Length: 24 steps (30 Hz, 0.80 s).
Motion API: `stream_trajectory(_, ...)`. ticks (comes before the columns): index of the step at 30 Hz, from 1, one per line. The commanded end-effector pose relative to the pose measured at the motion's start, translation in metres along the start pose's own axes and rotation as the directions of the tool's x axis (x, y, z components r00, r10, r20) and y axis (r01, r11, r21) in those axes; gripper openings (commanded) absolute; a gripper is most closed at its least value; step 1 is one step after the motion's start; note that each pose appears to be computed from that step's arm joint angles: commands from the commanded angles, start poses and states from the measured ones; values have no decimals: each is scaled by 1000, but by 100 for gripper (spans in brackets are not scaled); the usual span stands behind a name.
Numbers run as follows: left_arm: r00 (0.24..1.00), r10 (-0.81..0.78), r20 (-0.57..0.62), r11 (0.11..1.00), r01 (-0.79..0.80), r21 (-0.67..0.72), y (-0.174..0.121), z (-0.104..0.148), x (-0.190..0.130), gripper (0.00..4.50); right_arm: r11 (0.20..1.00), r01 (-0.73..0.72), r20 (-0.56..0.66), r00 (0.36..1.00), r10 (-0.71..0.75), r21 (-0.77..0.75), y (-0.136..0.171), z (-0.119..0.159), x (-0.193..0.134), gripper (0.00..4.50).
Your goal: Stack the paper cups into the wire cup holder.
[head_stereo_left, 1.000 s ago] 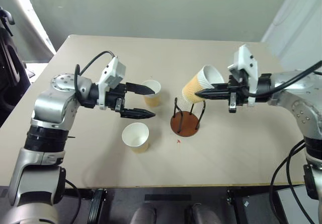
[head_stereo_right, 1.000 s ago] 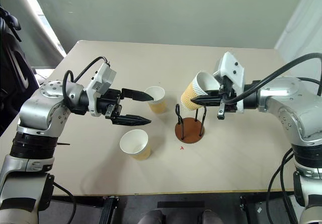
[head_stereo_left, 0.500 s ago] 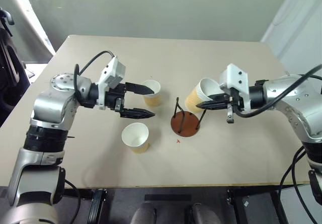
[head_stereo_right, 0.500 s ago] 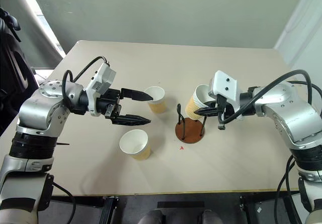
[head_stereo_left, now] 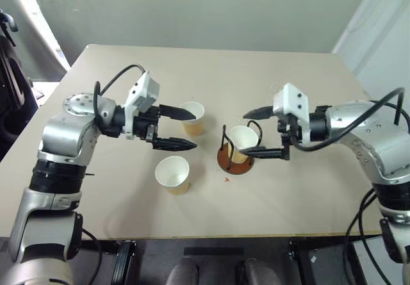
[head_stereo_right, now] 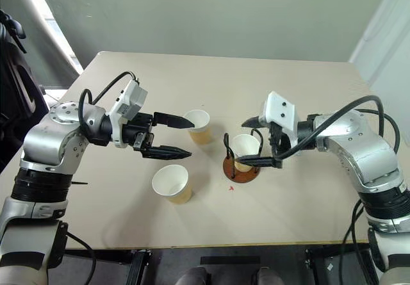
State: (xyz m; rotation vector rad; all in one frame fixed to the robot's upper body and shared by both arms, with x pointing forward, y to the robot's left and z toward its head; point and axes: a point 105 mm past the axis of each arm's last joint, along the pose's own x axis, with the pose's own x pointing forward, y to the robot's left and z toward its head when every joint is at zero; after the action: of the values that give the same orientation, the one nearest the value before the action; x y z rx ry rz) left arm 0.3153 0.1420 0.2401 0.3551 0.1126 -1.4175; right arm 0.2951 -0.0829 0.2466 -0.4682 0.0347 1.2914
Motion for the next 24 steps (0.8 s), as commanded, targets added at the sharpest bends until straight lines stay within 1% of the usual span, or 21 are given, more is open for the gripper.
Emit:
stream_trajectory(1, 999, 39, 6, 997, -40, 61, 4, 11, -6, 450, 996, 72, 125, 989, -79, 56, -11, 24, -14, 446)
stream_trajectory(6, 995, 94, 17, 992, -95, 85, 14, 14, -6, 450, 978, 103, 179, 975, -136, 181, -17, 15, -14, 446)
stream_trajectory(8, 994, 109, 18, 989, -110, 94, 17, 15, -7, 450, 965, 165, 218, 953, -209, 202, -27, 13, -15, 446)
stream_trajectory(10, 992, 129, 13, 986, -130, 105, 20, 14, -8, 450, 952, 218, 227, 937, -266, 215, -36, 9, -16, 446)
stream_trajectory(16, 977, 209, -39, 965, -200, 169, 35, 5, -12, 450, 941, 275, 178, 934, -310, 199, -41, -6, -22, 446)
stream_trajectory(20, 964, 250, -96, 939, -217, 267, 44, -1, -13, 450, 941, 285, 150, 938, -313, 180, -39, -11, -26, 446)
stream_trajectory(24, 948, 294, -126, 907, -235, 349, 55, -7, -12, 450, 939, 299, 135, 937, -323, 173, -38, -15, -30, 446)
